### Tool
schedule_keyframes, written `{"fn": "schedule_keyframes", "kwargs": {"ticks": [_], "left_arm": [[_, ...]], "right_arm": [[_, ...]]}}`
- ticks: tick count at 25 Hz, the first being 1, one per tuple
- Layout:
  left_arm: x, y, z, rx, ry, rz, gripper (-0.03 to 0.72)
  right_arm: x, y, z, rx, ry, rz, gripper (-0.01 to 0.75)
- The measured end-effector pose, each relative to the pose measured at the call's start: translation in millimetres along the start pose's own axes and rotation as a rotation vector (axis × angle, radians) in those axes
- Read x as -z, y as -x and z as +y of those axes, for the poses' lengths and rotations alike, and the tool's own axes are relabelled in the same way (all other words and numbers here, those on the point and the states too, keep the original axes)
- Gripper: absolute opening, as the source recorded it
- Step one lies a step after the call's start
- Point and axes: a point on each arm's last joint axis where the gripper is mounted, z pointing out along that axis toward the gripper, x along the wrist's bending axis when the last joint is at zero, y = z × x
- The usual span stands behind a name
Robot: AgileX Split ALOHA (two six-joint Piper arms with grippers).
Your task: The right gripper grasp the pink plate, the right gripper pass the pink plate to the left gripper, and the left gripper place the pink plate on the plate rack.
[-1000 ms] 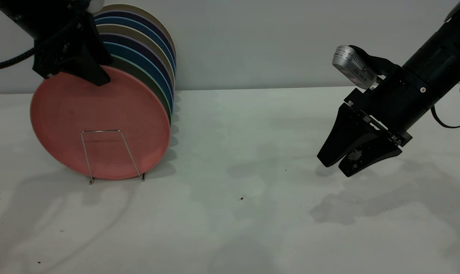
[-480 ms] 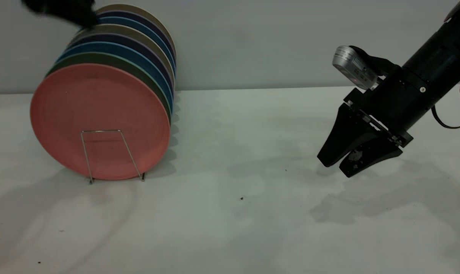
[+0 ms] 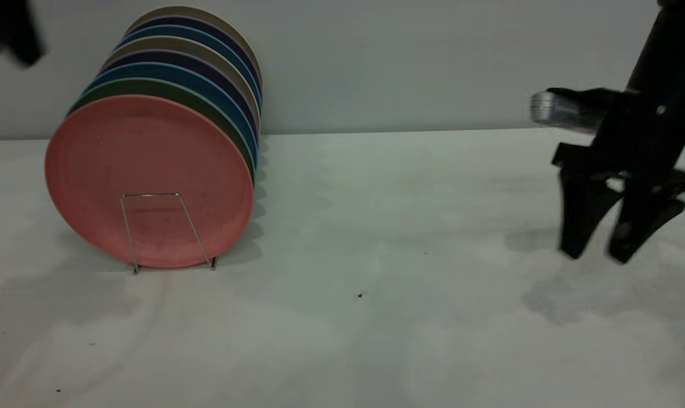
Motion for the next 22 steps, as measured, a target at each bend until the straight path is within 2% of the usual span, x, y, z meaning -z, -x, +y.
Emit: {"fn": "schedule_keyframes", "kwargs": {"ticks": [3,5,10,15,22], "left_arm": [[2,-12,-8,0.067,-0.081,0.132,0.445],[3,-16,-11,0.083,-0.114,0.185,0.438],[5,-17,-17,0.097,-0.175,0.195,0.431],[20,-14,-30,0.095,-0.127,0.197,0.431],[41,-2,-106,0.116,-0.02,0.189,0.431]], "right_arm": [[24,2,-3,-0.034,0.004,-0.113,0.573],[40,1,-9,-0.048,0.014,-0.171,0.573],[68,-5,-18,-0.058,0.062,-0.223,0.551],[77,-12,-39,-0.07,0.062,-0.215,0.49],[92,-27,-95,-0.077,0.063,-0.213,0.445]]}}
